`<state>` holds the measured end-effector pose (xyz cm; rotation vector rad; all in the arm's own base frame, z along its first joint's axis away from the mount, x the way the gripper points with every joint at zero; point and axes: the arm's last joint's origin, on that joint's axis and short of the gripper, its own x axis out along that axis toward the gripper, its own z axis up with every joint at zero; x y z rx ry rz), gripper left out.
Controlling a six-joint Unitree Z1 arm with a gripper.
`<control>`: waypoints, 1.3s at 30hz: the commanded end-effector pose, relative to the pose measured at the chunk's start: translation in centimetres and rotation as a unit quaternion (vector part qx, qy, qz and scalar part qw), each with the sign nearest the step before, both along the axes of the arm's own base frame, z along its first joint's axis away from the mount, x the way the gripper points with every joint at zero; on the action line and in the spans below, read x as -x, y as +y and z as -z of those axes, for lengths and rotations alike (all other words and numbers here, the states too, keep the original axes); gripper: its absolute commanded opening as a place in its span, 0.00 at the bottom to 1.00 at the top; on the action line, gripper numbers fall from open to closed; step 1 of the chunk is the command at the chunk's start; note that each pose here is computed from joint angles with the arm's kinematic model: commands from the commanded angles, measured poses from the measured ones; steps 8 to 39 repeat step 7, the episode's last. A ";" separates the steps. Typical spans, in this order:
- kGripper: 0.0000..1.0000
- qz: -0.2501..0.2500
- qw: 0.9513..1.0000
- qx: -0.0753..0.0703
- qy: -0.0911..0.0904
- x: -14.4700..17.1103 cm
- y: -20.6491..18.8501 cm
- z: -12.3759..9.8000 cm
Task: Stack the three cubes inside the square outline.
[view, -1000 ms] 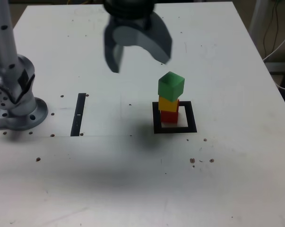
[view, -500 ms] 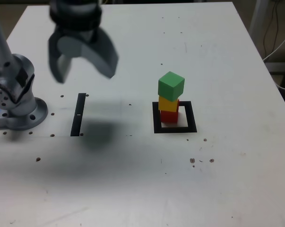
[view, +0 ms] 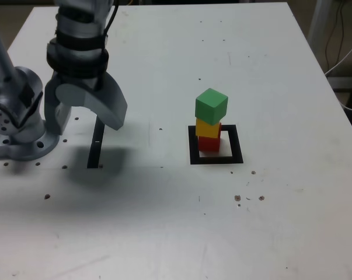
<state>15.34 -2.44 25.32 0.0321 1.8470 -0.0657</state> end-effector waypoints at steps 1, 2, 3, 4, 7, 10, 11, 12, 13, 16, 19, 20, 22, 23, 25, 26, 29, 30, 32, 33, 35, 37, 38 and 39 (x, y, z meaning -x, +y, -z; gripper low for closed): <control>1.00 0.004 1.000 -0.004 -0.015 -0.2 -0.1 -0.1; 1.00 0.011 1.000 -0.006 -0.024 -0.4 -0.1 -0.1; 1.00 0.019 0.999 -0.007 -0.033 -0.6 -0.2 -0.1; 1.00 0.028 0.999 -0.008 -0.041 -0.8 -0.3 -0.2; 1.00 0.053 0.997 -0.009 -0.054 -1.1 -0.4 -0.1; 1.00 0.053 0.997 -0.009 -0.054 -1.1 -0.4 -0.1; 1.00 0.053 0.997 -0.009 -0.054 -1.1 -0.4 -0.1; 1.00 0.053 0.997 -0.009 -0.054 -1.1 -0.4 -0.1; 1.00 0.053 0.997 -0.009 -0.054 -1.1 -0.4 -0.1; 1.00 0.053 0.997 -0.009 -0.054 -1.1 -0.4 -0.1; 1.00 0.053 0.997 -0.009 -0.054 -1.1 -0.4 -0.1; 1.00 0.053 0.997 -0.009 -0.054 -1.1 -0.4 -0.1; 1.00 0.053 0.997 -0.009 -0.054 -1.1 -0.4 -0.1; 1.00 0.053 0.997 -0.009 -0.054 -1.1 -0.4 -0.1; 1.00 0.053 0.997 -0.009 -0.054 -1.1 -0.4 -0.1; 1.00 0.053 0.997 -0.009 -0.054 -1.1 -0.4 -0.1; 1.00 0.053 0.997 -0.009 -0.054 -1.1 -0.4 -0.1; 1.00 0.053 0.997 -0.009 -0.054 -1.1 -0.4 -0.1; 1.00 0.053 0.997 -0.009 -0.054 -1.1 -0.4 -0.1; 1.00 0.053 0.997 -0.009 -0.054 -1.1 -0.4 -0.1; 1.00 0.053 0.997 -0.009 -0.054 -1.1 -0.4 -0.1; 1.00 0.053 0.997 -0.009 -0.054 -1.1 -0.4 -0.1; 1.00 0.053 0.997 -0.009 -0.054 -1.1 -0.4 -0.1; 1.00 0.053 0.997 -0.009 -0.054 -1.1 -0.4 -0.1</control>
